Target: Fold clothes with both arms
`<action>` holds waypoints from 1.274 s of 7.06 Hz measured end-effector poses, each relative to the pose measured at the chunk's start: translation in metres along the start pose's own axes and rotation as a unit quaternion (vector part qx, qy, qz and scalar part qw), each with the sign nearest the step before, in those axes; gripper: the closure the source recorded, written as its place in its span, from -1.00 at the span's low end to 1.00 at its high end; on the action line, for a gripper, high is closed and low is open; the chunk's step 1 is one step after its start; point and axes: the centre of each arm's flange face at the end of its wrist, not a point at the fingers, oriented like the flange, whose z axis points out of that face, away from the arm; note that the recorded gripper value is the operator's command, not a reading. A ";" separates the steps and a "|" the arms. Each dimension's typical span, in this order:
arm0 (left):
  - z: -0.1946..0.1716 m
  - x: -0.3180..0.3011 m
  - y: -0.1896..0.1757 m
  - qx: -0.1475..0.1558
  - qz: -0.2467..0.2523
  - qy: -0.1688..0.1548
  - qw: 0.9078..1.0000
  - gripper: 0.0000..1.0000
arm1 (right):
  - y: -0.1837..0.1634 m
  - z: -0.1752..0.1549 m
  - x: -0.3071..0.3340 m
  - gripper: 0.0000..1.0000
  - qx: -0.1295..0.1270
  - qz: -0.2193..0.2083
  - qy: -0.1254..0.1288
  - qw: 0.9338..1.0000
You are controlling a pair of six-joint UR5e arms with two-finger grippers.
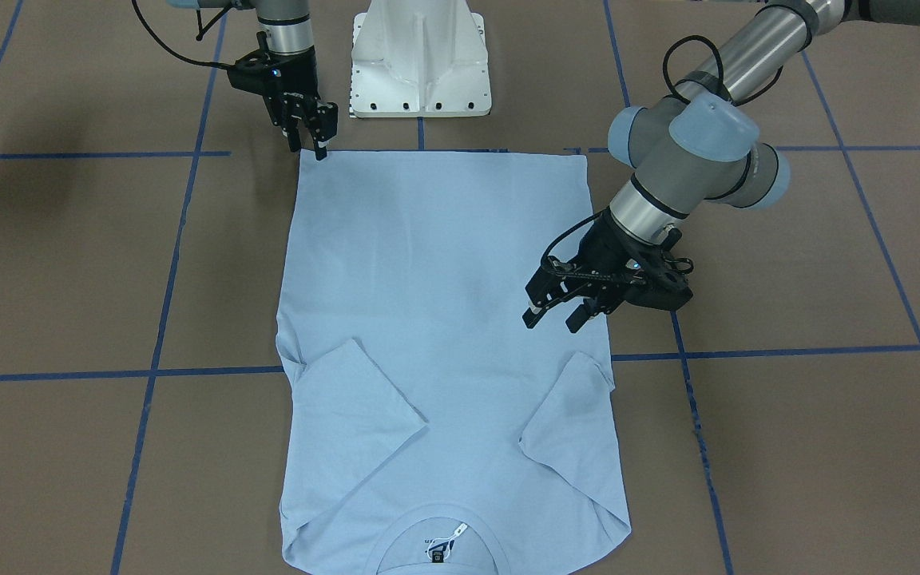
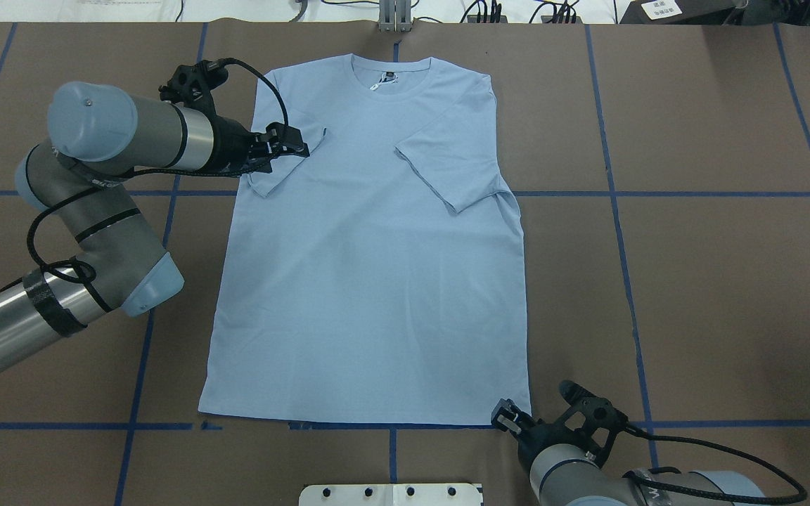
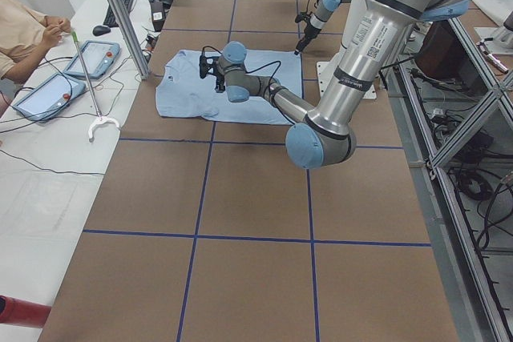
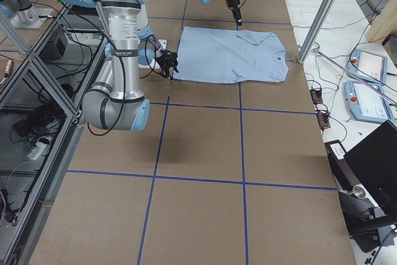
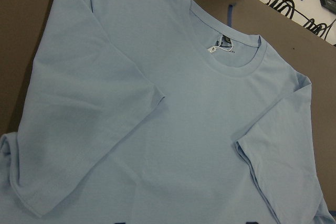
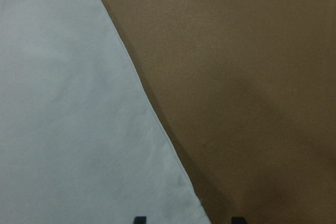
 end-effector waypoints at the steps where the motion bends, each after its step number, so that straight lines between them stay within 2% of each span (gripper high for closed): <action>1: 0.000 0.000 0.000 0.000 0.000 0.000 1.000 -0.62 | -0.001 -0.001 0.000 1.00 -0.001 -0.001 0.000 1.000; 4: -0.004 0.007 0.003 0.000 0.001 0.008 1.000 -0.67 | -0.006 -0.003 0.005 1.00 0.000 -0.004 0.002 1.000; 5: -0.011 0.006 0.015 -0.005 -0.003 0.013 1.000 -1.00 | -0.007 -0.005 0.005 1.00 -0.001 -0.003 0.001 1.000; 7: -0.044 -0.015 0.084 -0.025 -0.021 -0.001 0.999 -1.00 | -0.008 -0.011 0.001 1.00 -0.005 0.000 -0.005 1.000; 9: -0.084 -0.043 0.154 -0.026 -0.019 -0.044 0.998 -0.94 | -0.009 -0.018 -0.003 1.00 -0.009 0.003 -0.011 1.000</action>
